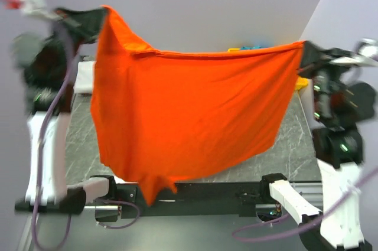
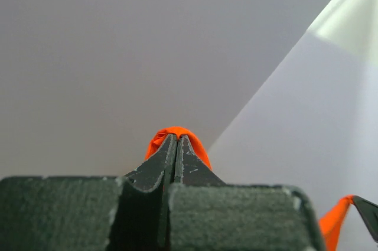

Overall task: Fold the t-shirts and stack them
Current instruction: Flatten the tshirt out

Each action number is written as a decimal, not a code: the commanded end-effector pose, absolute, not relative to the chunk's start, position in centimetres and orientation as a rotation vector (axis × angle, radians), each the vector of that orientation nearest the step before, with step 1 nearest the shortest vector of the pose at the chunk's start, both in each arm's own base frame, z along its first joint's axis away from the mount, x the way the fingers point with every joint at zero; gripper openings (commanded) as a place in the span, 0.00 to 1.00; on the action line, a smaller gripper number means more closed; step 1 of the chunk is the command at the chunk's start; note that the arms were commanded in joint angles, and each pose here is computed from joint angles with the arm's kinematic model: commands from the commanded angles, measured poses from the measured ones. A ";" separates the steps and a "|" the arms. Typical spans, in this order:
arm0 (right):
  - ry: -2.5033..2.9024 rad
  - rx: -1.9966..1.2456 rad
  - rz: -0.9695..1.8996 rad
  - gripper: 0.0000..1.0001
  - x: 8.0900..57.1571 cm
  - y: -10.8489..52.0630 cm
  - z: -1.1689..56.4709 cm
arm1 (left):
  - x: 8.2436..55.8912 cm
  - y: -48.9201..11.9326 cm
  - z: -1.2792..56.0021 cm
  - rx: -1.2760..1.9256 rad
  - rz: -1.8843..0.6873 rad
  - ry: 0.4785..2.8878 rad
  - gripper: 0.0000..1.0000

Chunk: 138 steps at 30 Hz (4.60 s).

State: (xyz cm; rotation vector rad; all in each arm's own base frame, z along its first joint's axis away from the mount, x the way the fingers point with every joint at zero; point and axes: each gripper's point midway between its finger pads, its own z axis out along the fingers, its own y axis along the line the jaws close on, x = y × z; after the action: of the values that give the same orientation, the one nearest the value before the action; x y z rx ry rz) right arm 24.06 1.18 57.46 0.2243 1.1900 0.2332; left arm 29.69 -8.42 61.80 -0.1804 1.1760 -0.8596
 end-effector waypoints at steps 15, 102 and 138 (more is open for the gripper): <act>2.128 0.509 -0.059 0.49 42.4 -4.9 17.1 | 51.0 -19.1 23.1 -0.243 -0.926 2.198 0.83; 2.719 0.544 0.464 0.57 31.7 10.5 7.7 | 44.5 -17.6 3.1 -0.266 -0.471 2.710 0.86; 2.787 0.405 0.296 0.58 35.1 9.1 9.6 | 54.4 -20.5 11.7 -0.159 -0.620 2.437 0.87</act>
State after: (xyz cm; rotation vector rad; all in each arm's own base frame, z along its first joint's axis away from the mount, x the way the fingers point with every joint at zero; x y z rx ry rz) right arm 37.53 9.58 6.02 0.4502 2.8115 0.3133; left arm 54.15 -20.21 4.75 -0.1800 2.5690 -0.5524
